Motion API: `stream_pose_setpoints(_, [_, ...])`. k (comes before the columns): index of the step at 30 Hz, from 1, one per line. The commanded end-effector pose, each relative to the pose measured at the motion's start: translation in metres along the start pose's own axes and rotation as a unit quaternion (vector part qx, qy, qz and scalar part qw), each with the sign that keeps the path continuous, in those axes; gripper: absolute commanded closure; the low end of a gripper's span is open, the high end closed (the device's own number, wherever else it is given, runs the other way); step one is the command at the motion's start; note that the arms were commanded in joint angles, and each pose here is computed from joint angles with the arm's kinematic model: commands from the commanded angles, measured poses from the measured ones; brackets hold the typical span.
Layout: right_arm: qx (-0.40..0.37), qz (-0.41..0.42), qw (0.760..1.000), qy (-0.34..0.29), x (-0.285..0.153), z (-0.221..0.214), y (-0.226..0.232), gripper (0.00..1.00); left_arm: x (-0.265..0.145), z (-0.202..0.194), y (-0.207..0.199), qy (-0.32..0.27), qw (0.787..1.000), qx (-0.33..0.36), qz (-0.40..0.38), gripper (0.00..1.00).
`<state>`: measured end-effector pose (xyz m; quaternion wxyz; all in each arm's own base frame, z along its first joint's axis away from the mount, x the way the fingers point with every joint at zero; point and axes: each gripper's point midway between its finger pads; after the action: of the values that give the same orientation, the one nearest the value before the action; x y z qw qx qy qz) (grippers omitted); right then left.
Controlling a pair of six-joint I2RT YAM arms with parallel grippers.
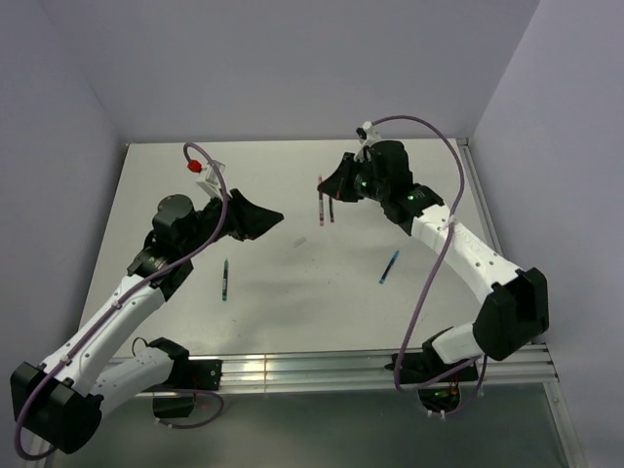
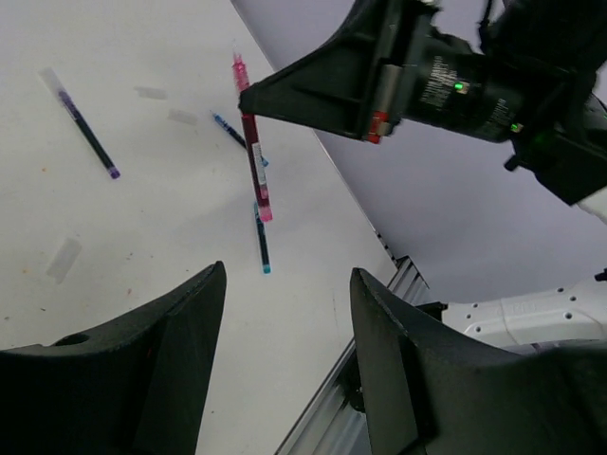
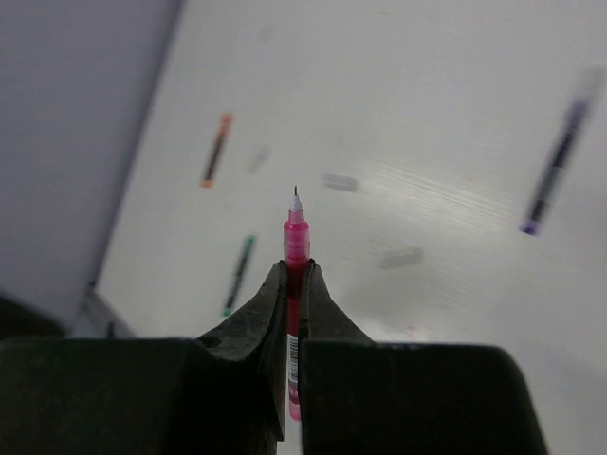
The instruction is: Insert the pens into the pen caps
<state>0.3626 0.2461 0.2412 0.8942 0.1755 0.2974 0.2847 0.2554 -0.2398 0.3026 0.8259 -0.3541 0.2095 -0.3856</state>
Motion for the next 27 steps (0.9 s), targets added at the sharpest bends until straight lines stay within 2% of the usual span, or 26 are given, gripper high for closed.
stream_pose_setpoints(1, [0.044,0.117,0.991,-0.057,-0.014,0.024,0.073,1.00,0.003,0.010,-0.020,-0.010,0.999,-0.004,-0.046,0.39])
stream_pose_setpoints(5, [0.055,0.188,0.978,-0.073,-0.027,0.028,0.130,1.00,0.004,0.011,-0.022,-0.011,0.999,-0.006,-0.052,0.39])
stream_pose_setpoints(9, [0.066,0.216,0.971,-0.082,-0.033,0.026,0.158,1.00,0.003,0.013,-0.026,-0.013,0.998,-0.006,-0.059,0.39])
stream_pose_setpoints(13, [0.074,0.234,0.964,-0.101,-0.039,0.029,0.168,1.00,0.001,0.013,-0.028,-0.014,0.998,-0.005,-0.059,0.39])
stream_pose_setpoints(27, [0.091,0.265,0.953,-0.110,-0.037,0.025,0.183,1.00,-0.001,0.011,-0.027,-0.012,0.998,-0.003,-0.058,0.42])
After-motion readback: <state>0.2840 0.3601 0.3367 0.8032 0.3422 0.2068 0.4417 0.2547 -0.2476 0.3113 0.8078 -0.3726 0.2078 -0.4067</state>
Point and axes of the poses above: each gripper's point midway between its finger pads, its own x axis out along the fingers, its own y axis along the line the jaws close on, z = x × y, and after that the axes turned 6 degrees about -x, right-handed
